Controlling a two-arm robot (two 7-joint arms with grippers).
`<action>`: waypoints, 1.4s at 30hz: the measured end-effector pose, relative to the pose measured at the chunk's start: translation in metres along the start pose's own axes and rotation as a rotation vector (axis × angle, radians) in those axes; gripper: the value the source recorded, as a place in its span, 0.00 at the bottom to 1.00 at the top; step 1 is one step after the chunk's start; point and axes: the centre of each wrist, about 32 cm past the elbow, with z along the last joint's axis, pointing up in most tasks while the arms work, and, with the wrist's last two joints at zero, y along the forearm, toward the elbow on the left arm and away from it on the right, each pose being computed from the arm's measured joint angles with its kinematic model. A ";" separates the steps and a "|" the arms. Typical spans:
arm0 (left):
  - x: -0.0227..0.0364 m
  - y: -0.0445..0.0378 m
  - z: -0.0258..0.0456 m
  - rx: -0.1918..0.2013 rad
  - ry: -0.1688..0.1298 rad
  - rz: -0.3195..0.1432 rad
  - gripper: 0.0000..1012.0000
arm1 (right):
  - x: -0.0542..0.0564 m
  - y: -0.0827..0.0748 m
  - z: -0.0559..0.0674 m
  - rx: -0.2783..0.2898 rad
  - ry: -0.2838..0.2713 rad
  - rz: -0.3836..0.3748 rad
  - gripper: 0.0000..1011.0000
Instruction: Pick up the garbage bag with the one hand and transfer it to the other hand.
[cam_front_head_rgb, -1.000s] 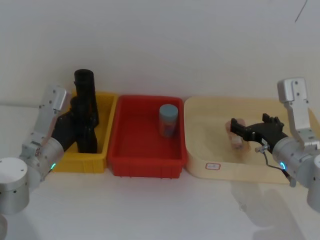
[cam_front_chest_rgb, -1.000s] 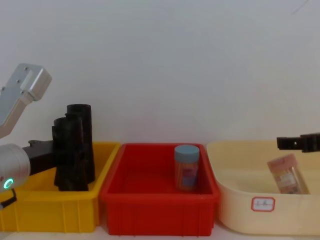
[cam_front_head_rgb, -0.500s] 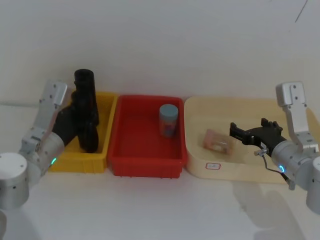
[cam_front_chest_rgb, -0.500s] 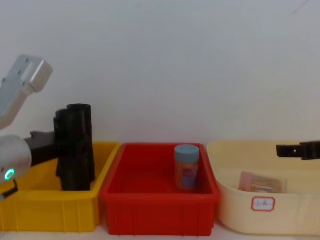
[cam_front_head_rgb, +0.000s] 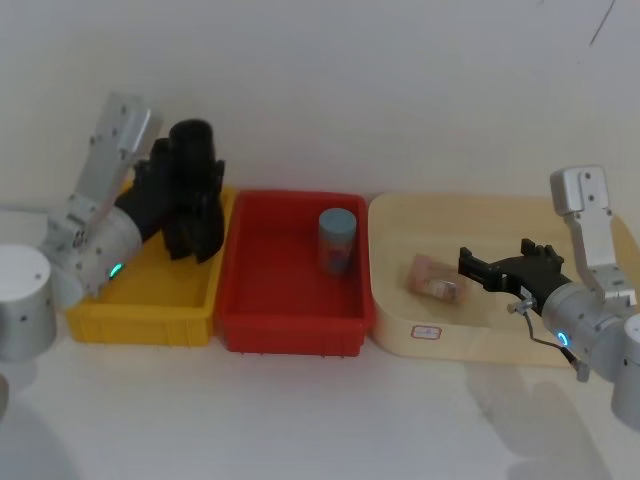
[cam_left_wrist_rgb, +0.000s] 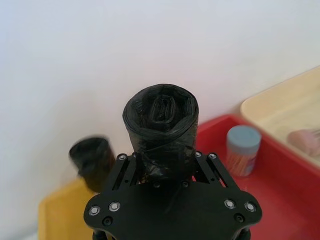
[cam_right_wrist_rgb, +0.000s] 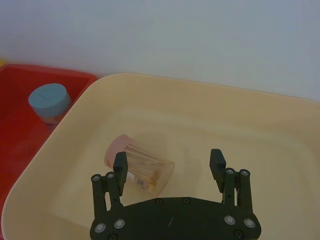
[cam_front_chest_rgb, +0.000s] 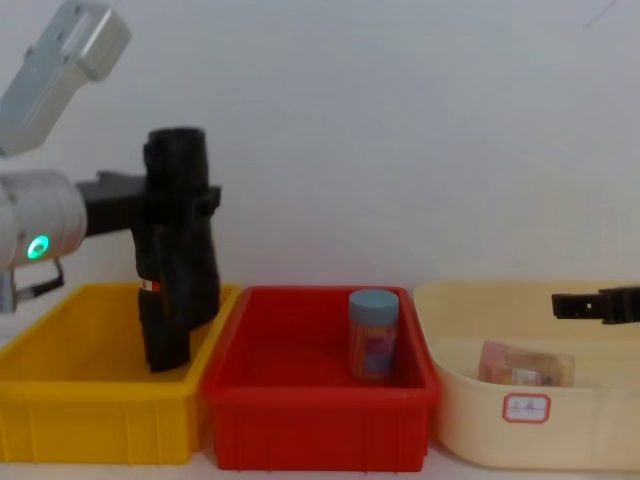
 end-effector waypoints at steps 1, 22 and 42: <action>0.0010 -0.0027 0.0055 -0.009 -0.007 -0.018 0.37 | 0.000 0.000 0.000 0.000 0.000 0.000 0.99; -0.0031 -0.0659 0.0465 -0.062 -0.006 -0.296 0.37 | -0.007 -0.020 0.000 0.068 -0.090 0.135 0.99; -0.0176 -0.1131 0.0551 -0.102 0.109 -0.503 0.37 | -0.027 -0.036 0.010 0.152 -0.152 0.238 0.99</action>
